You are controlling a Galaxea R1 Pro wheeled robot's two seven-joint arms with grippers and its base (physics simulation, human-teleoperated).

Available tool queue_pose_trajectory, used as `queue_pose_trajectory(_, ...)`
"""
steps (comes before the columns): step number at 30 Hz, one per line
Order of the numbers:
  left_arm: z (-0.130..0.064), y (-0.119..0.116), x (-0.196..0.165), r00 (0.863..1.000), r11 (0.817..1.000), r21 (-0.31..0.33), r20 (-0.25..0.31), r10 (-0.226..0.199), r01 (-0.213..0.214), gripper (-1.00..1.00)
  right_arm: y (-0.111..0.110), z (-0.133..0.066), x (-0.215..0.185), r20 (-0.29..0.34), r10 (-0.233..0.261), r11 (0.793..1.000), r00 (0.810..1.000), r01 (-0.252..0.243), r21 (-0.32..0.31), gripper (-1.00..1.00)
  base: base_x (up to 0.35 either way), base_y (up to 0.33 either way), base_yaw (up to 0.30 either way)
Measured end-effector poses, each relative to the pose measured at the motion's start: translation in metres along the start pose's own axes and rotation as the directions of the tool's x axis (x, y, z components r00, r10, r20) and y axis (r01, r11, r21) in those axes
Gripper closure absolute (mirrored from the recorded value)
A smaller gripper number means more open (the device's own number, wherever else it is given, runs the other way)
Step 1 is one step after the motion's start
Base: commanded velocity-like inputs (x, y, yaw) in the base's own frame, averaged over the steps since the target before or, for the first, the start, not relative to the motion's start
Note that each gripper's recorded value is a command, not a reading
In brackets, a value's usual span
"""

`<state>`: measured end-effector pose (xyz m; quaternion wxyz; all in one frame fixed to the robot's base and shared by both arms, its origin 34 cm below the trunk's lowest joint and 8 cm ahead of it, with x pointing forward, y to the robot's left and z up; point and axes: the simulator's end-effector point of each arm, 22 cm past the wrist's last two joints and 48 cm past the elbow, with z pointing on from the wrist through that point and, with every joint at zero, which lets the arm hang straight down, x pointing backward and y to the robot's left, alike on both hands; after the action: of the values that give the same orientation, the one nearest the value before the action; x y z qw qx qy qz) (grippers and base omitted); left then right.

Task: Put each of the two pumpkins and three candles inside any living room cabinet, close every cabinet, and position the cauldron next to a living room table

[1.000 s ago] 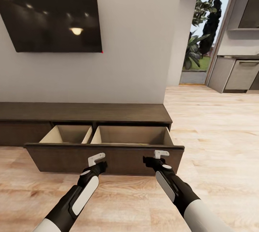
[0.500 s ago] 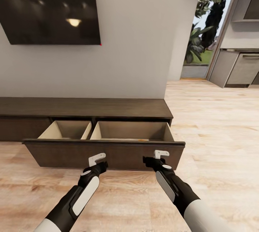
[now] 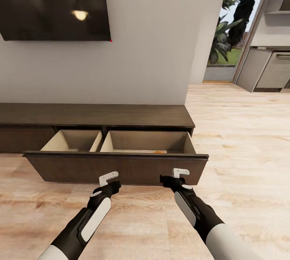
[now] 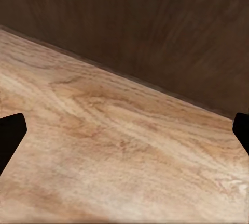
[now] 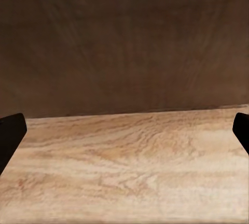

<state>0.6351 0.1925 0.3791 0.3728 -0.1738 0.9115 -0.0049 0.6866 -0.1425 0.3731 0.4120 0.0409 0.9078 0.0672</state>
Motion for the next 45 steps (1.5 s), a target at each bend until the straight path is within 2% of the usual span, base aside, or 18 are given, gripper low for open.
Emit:
queue_pose_trajectory(6,-0.0004,-0.0010,0.0003,1.000,1.000,0.002,0.000,0.001,-0.001,-1.00,0.0003,-0.0003,-0.0006,0.001,0.001,1.000,1.000,-0.001,-0.001,-1.00,0.061,0.000,0.000)
queue_pose_trajectory(21,0.0003,0.0023,-0.0018,1.000,1.000,-0.003,0.000,-0.010,0.010,-1.00,0.0012,-0.0006,-0.0007,0.001,0.006,1.000,1.000,-0.006,-0.003,-1.00,0.321,0.000,0.000)
queue_pose_trajectory(32,0.0006,0.0027,-0.0014,1.000,1.000,-0.004,-0.001,-0.011,0.011,-1.00,0.0008,-0.0003,-0.0003,0.000,0.004,1.000,1.000,-0.004,-0.002,-1.00,0.075,0.000,0.000)
queue_pose_trajectory(45,0.0004,0.0027,-0.0015,1.000,1.000,-0.004,-0.001,-0.013,0.013,-1.00,0.0006,-0.0006,-0.0011,0.002,0.004,1.000,1.000,-0.004,-0.001,-1.00,0.311,0.000,0.000)
